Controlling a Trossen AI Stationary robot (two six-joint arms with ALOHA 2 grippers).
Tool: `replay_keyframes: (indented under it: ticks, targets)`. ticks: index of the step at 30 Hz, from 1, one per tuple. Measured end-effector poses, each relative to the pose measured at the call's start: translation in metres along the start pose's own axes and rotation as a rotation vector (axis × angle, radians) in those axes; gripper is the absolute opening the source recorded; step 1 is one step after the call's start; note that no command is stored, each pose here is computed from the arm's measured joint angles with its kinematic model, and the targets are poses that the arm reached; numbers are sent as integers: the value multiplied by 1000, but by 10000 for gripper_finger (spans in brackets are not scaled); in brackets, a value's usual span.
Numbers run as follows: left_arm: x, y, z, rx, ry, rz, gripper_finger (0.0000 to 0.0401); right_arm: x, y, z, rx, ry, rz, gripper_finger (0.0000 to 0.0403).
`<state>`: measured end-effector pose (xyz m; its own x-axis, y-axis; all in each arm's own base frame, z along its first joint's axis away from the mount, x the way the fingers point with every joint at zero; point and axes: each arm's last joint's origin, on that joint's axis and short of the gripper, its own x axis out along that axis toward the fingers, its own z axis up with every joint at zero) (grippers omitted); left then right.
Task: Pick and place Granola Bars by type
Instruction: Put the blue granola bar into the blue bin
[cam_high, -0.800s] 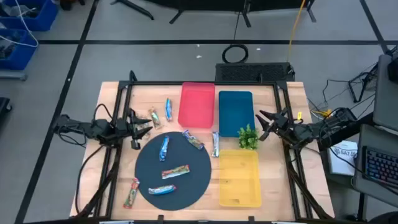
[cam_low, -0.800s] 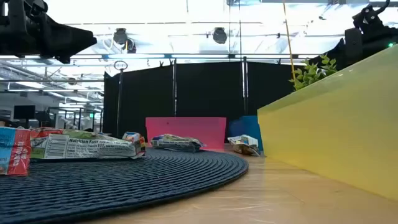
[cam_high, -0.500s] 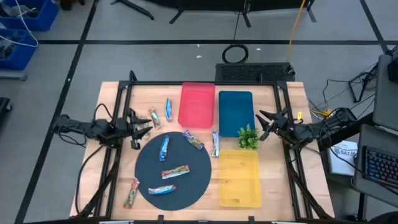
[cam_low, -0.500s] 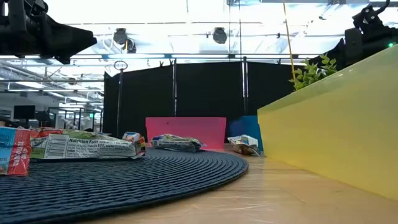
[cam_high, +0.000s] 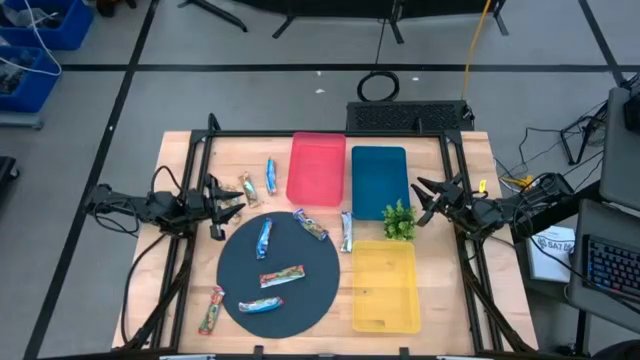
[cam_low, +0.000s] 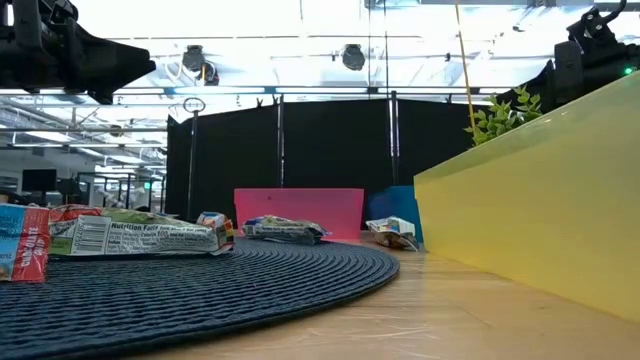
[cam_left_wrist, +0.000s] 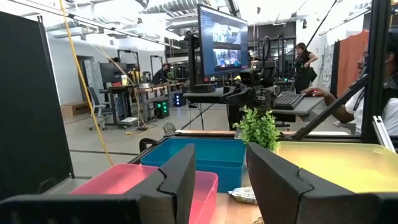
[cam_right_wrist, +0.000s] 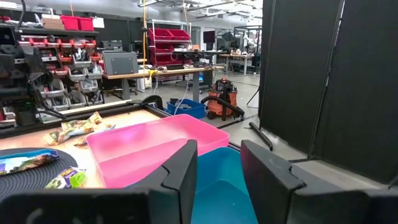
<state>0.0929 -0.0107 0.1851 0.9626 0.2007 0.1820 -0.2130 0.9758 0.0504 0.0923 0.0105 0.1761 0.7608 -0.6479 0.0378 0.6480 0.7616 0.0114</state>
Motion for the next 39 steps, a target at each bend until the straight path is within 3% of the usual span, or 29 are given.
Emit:
replay_keyframes:
  ticks: [11,15,18,23,30,33,39]
  targets:
    - [0,0,2,-31,-15,2,149,0,0,1,10,-6,4,116]
    - [0,1,8,-137,-44,2,149,-1,4,10,-44,-84,176,116]
    - [0,2,21,-186,-18,-10,150,0,7,14,-83,-96,194,116]
    - [9,2,64,-167,15,-13,149,4,11,74,-51,-123,192,116]
    - [42,-3,134,-105,123,25,149,27,47,143,-133,-71,188,117]
    - [59,-8,153,-105,151,59,149,43,70,161,-140,-43,175,117]
    - [89,-18,178,-138,160,137,149,81,117,181,43,15,135,117]
